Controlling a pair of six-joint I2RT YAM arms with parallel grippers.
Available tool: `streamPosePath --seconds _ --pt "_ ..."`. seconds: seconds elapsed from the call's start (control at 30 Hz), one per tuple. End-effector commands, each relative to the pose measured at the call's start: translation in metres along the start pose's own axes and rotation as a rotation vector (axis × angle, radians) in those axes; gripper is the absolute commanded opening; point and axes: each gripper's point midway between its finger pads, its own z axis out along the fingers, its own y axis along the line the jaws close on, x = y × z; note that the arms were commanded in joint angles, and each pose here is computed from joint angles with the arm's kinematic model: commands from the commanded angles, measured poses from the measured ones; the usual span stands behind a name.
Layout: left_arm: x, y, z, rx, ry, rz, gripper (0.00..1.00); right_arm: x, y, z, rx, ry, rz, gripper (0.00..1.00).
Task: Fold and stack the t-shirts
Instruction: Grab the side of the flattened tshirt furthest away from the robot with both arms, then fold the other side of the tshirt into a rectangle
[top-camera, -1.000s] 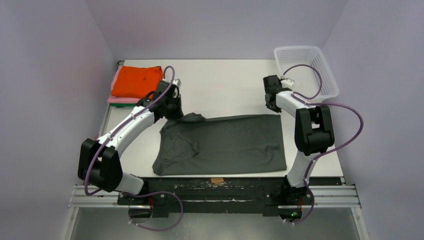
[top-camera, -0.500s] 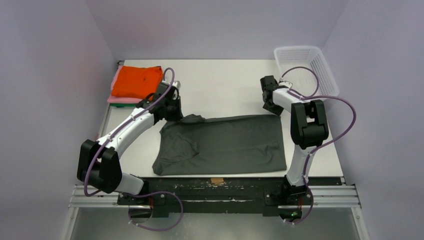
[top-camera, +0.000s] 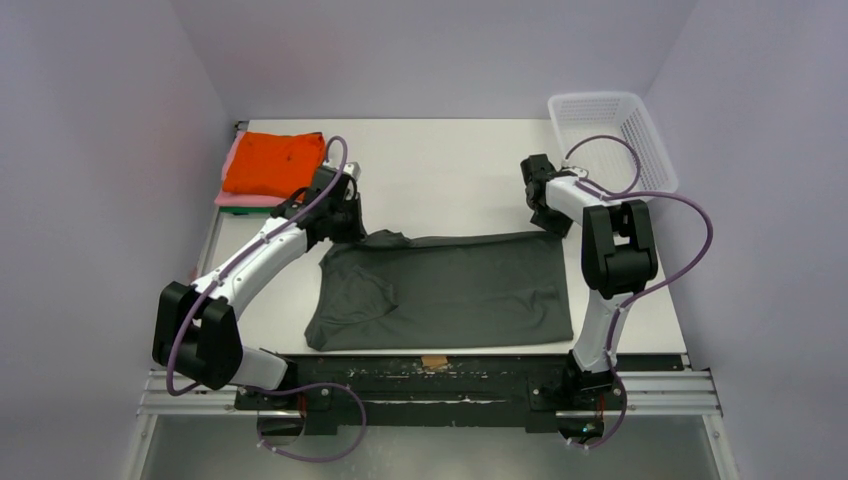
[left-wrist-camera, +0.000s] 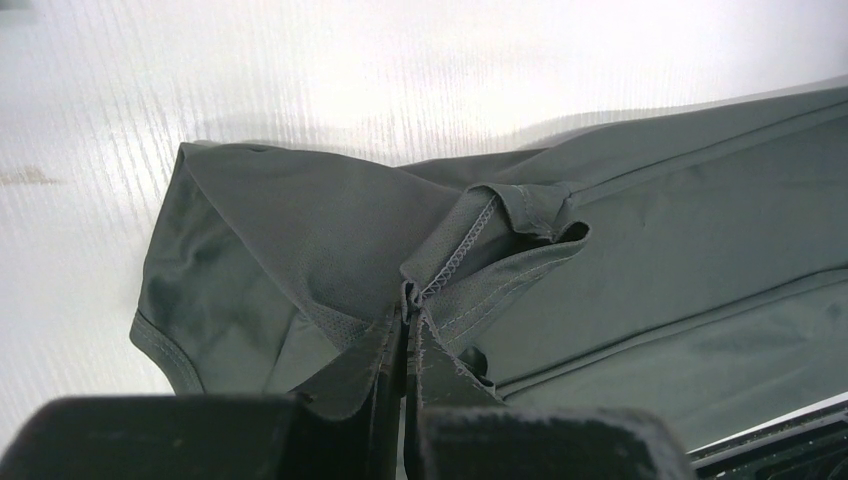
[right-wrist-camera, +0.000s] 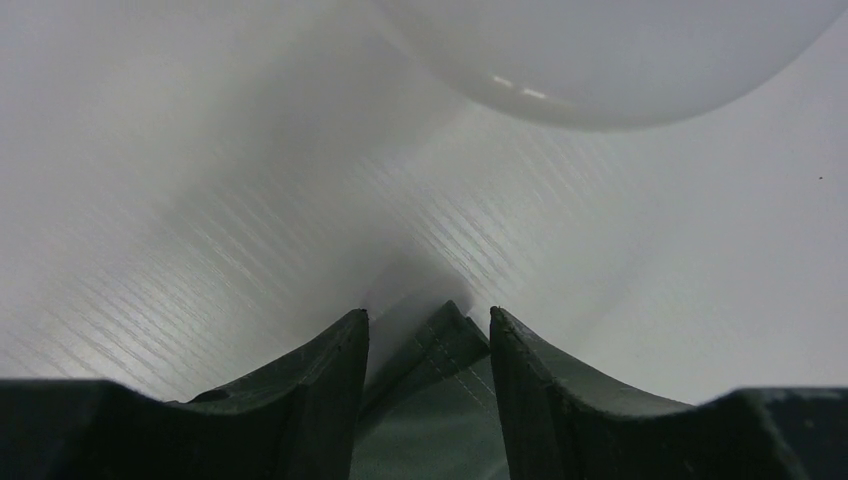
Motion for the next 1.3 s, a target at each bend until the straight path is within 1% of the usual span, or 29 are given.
streamPosePath --seconds 0.0,0.03,0.1,0.2,0.23,0.3,0.5,0.57,0.7,0.87,1.07,1.27 --pt "-0.009 -0.008 -0.006 0.038 -0.047 -0.013 0.0 0.016 -0.007 0.001 0.008 0.062 0.029 0.47" --pt "-0.009 -0.009 -0.006 0.041 -0.048 -0.015 0.0 0.018 -0.004 0.001 -0.004 0.07 0.042 0.45" --pt "-0.009 -0.01 -0.007 0.045 -0.051 -0.016 0.0 0.023 -0.001 0.004 -0.012 0.083 0.052 0.38" --pt "-0.01 -0.009 -0.008 0.044 -0.055 -0.016 0.0 0.023 -0.001 0.005 -0.007 0.079 0.064 0.25" --pt "-0.009 -0.009 -0.009 0.042 -0.056 -0.017 0.0 0.022 -0.001 0.005 -0.01 0.072 0.069 0.19" --pt "-0.008 -0.006 -0.011 0.032 -0.058 -0.015 0.0 0.015 -0.002 0.0 -0.027 0.046 0.088 0.0" --pt "-0.003 -0.003 -0.017 0.025 -0.062 -0.018 0.0 -0.015 -0.008 -0.024 -0.098 -0.064 0.08 0.0" --pt "0.002 0.0 -0.019 0.022 -0.063 -0.023 0.0 -0.018 -0.011 -0.031 -0.13 -0.09 0.071 0.0" --pt "0.013 0.006 -0.023 0.014 -0.065 -0.041 0.0 -0.014 -0.015 -0.041 -0.2 -0.114 0.056 0.0" --pt "0.032 0.016 -0.026 -0.01 -0.046 -0.058 0.0 -0.009 -0.023 -0.049 -0.223 -0.127 0.035 0.0" --pt "0.052 0.024 -0.032 -0.007 -0.052 -0.086 0.0 -0.003 -0.035 -0.057 -0.222 -0.138 0.008 0.0" --pt "0.07 0.029 -0.037 -0.003 -0.041 -0.125 0.0 0.017 -0.054 -0.076 -0.216 -0.147 -0.01 0.0"
